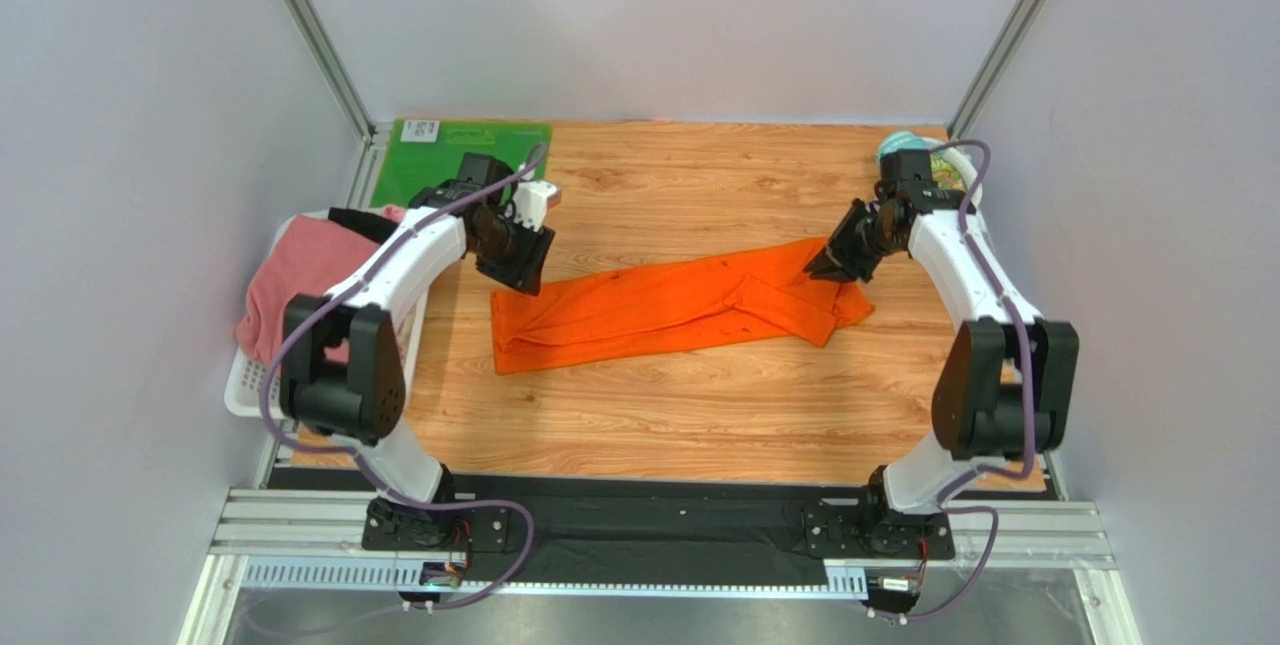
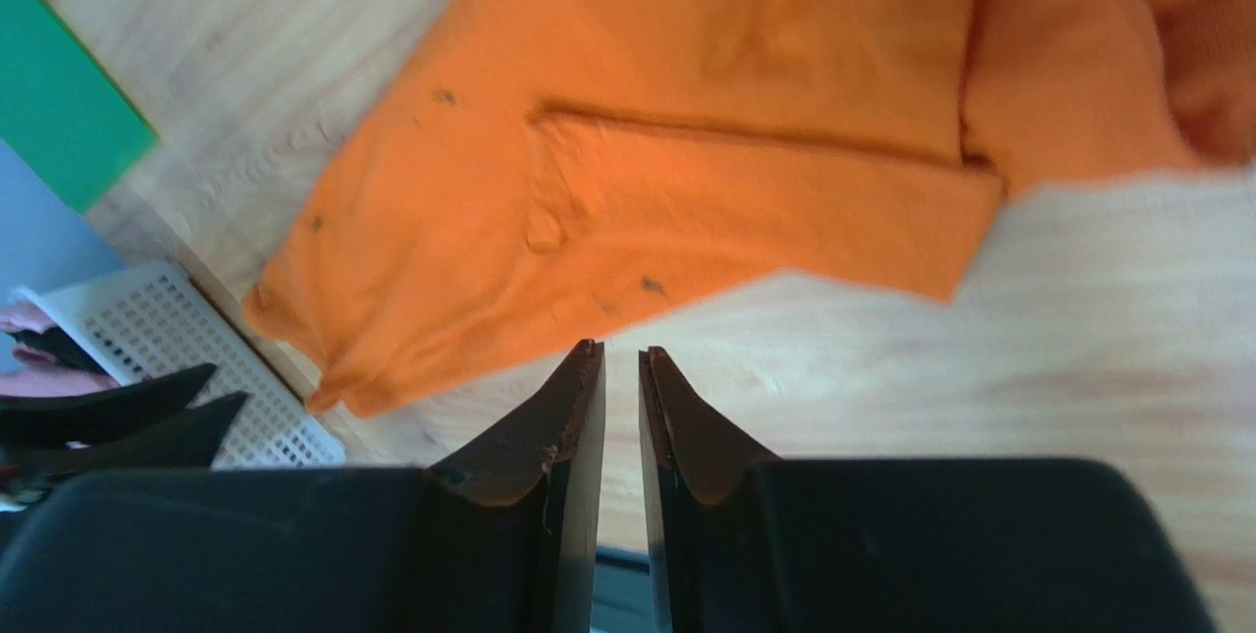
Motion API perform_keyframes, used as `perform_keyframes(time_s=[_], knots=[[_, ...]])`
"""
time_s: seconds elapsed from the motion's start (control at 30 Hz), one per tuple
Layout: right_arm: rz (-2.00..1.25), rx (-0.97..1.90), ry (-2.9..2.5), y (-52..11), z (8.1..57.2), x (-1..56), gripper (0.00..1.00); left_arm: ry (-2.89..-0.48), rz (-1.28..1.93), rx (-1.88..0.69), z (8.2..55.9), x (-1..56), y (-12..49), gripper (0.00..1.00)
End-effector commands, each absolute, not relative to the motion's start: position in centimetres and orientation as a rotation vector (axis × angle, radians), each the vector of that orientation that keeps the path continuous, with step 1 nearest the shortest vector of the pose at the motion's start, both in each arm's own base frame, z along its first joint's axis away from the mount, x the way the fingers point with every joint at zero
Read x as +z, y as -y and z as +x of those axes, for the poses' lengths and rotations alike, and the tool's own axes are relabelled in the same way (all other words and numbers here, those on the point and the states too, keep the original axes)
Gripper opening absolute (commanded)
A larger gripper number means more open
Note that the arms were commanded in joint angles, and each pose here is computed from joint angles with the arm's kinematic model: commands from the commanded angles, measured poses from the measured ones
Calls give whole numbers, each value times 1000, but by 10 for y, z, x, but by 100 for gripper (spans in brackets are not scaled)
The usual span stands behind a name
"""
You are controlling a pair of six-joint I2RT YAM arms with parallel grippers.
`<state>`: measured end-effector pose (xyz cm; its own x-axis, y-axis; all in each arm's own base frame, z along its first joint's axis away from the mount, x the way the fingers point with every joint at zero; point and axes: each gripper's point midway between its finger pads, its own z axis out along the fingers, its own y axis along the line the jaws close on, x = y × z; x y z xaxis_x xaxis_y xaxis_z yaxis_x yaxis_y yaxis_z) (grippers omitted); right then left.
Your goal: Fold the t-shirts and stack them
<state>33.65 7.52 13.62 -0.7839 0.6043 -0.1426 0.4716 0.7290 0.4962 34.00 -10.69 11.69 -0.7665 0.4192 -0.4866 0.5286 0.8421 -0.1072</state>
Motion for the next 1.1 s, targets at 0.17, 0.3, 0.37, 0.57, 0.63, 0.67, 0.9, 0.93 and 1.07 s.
perform_keyframes(time_s=[0.17, 0.3, 0.37, 0.57, 0.63, 0.67, 0.9, 0.93, 1.07], knots=[[829, 628, -2703, -92, 400, 91, 19, -2736, 709, -338, 327, 47, 101, 49], [833, 620, -2736, -96, 413, 71, 19, -2766, 728, -296, 313, 35, 92, 49], [848, 595, -2751, -94, 419, 60, 19, -2777, 737, -272, 305, 29, 87, 49], [854, 540, -2765, -88, 441, 51, 18, -2780, 722, -170, 297, 25, 67, 48], [857, 514, -2771, -83, 443, 50, 17, -2777, 695, -131, 299, 28, 56, 48], [867, 496, -2770, -80, 442, 48, 18, -2774, 691, -115, 302, 29, 51, 48], [876, 481, -2778, -72, 437, 44, 17, -2755, 605, -15, 320, 45, 16, 48], [875, 482, -2782, -72, 436, 43, 17, -2750, 609, -27, 321, 49, 18, 48], [880, 494, -2801, -74, 431, 34, 17, -2716, 588, -128, 320, 69, 32, 48]])
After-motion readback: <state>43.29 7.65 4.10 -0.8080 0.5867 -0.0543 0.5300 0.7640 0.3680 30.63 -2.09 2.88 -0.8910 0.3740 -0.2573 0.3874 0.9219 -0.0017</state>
